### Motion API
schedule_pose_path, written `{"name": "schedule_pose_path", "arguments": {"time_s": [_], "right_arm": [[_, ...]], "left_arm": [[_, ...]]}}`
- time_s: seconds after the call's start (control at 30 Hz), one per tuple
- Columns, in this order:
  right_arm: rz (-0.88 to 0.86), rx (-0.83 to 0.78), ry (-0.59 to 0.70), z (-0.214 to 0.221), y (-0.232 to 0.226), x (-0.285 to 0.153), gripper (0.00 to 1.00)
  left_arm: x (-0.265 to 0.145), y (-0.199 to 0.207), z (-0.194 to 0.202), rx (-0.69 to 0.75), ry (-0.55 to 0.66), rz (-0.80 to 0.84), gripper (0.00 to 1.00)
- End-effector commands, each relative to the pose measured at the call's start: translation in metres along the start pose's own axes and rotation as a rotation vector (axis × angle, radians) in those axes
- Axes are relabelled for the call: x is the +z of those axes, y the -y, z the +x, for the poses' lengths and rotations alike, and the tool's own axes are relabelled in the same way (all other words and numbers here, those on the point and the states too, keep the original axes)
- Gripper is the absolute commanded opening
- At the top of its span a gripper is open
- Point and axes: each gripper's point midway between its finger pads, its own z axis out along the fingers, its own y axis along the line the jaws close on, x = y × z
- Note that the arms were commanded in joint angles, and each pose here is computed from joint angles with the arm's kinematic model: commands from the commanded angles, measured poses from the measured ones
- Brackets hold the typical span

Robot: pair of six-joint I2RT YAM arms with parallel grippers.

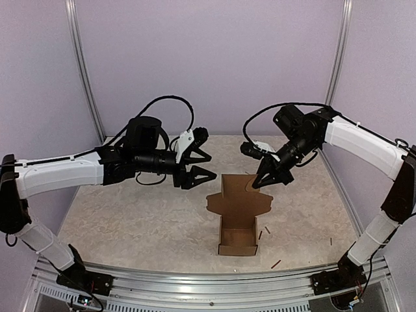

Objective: Fold the paper box

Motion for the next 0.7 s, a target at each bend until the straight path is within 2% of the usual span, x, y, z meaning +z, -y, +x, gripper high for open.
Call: {"name": "schedule_pose_path", "arguments": {"time_s": [0.0,0.2,0.5,0.67], "right_arm": [[-0.035,-0.016,0.026,-0.01,-0.01,-0.005,0.0],[-0.032,-0.017,0.029,-0.01,-0.012,-0.007,0.0],[-0.043,-0.018,0.045,-0.012,-0.016,-0.007,0.0],[-0.04,-0.025,0.052,-0.015,-0.019,-0.011,0.0]], "left_arm": [[0.018,0.035,0.026,-0.043,-0.061,0.222,0.62],[0.026,0.053,0.029,-0.034,-0.066,0.324,0.56],[0.046,0.059,0.019,-0.019,-0.05,0.36,0.42],[0.058,0.062,0.024,-0.025,-0.062,0.392,0.3]]}}
